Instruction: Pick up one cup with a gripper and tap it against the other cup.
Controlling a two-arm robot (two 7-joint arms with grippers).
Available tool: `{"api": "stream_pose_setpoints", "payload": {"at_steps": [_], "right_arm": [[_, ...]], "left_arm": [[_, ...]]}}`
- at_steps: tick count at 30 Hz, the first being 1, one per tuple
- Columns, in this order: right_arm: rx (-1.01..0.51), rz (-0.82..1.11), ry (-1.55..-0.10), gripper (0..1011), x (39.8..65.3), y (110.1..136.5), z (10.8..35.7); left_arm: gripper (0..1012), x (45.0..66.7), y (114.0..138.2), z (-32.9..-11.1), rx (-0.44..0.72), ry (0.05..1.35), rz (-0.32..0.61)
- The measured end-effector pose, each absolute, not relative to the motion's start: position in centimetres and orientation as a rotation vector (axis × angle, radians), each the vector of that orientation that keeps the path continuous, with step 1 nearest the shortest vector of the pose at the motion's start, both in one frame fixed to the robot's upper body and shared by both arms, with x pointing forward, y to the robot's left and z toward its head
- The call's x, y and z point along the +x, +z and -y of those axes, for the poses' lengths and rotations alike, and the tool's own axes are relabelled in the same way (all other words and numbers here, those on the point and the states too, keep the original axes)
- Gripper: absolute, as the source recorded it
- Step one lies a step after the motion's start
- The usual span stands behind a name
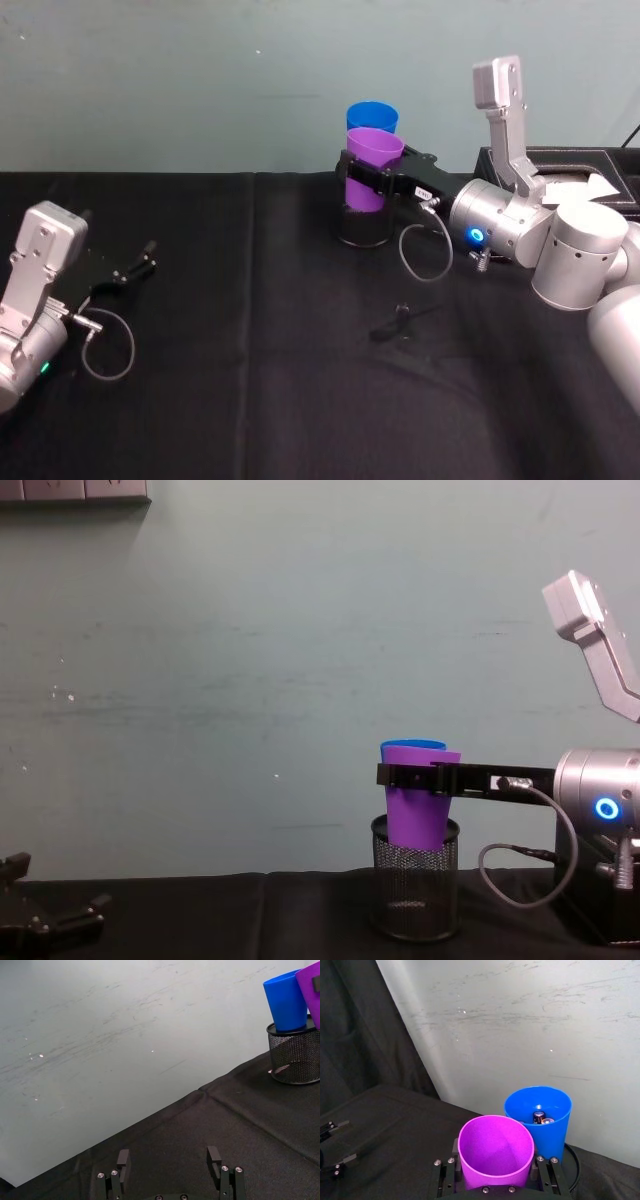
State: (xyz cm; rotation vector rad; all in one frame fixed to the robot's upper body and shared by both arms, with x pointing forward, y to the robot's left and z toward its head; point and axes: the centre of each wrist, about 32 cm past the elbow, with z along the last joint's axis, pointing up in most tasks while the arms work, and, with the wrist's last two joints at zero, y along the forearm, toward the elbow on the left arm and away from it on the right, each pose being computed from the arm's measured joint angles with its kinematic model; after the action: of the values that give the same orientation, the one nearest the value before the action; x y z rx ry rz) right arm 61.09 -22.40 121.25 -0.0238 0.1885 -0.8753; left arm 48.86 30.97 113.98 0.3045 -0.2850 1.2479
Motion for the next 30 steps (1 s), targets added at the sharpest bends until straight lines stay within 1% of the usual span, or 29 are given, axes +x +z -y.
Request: {"api": "stream_pose_setpoints", "payload": {"at_steps": [30], "right_arm": [[-0.024,-0.184,-0.876,724,61.11,121.25,22.4]], "left_arm": [[1000,48.86,113.98,-30.97,0.304,1.248,0.285]]}}
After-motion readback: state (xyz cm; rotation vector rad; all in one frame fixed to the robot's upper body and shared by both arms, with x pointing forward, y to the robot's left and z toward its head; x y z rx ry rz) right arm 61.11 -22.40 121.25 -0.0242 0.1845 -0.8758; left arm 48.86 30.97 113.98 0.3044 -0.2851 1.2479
